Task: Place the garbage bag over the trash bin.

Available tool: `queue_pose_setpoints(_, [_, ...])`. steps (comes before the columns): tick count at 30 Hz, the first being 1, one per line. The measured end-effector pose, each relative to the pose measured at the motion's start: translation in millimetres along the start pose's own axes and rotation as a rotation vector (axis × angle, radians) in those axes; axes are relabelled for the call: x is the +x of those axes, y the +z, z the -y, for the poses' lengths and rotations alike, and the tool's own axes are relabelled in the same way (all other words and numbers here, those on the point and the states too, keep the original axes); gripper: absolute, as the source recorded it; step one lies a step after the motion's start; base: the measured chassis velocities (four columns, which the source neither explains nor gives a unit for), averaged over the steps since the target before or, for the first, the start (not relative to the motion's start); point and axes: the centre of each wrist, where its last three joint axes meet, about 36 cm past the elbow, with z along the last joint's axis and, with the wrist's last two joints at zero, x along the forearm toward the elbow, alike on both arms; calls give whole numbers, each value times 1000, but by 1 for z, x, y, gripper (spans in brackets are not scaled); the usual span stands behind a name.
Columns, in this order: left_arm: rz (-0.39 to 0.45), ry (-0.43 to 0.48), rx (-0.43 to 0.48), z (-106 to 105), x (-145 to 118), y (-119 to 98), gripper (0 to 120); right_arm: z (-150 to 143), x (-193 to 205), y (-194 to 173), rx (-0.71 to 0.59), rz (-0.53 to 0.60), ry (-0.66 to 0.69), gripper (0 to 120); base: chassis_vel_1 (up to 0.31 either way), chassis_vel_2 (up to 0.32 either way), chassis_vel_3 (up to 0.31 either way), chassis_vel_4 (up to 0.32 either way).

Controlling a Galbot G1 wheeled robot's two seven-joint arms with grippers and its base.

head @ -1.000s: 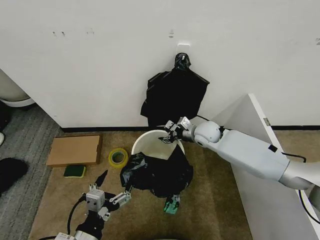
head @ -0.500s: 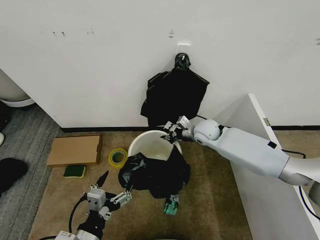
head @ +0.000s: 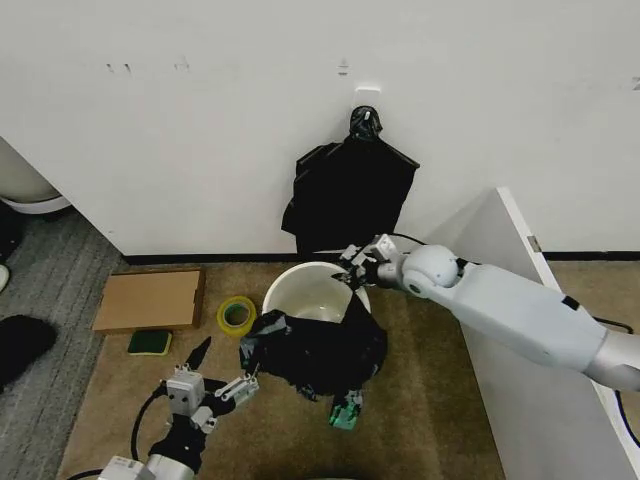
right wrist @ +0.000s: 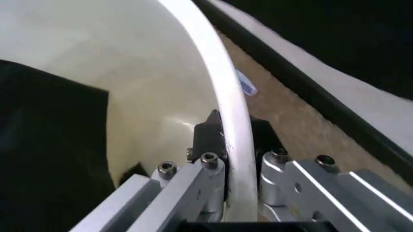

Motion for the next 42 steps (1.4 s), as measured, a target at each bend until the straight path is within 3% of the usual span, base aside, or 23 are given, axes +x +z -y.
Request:
queue_pose_setpoints(9, [21, -33, 28, 0, -1, -7, 100, -6, 44, 4, -190, -3, 129, 2, 0, 0, 0, 0])
queue_pose_setpoints(13, [36, -48, 45, -1, -3, -11, 100, -23, 60, 23, -281, -45, 249, 2, 0, 0, 0, 0])
queue_pose_setpoints(25, [54, -36, 72, 1, -8, -18, 100, -62, 59, 46, -459, -95, 351, 2, 0, 0, 0, 0])
queue_pose_setpoints(27, [67, -30, 79, 1, -10, -22, 100, -68, 57, 48, -544, -100, 389, 2, 0, 0, 0, 0])
queue_pose_setpoints(42, [81, -58, 98, -5, -7, -29, 100, -92, 55, 42, -864, -16, 541, 2, 0, 0, 0, 0])
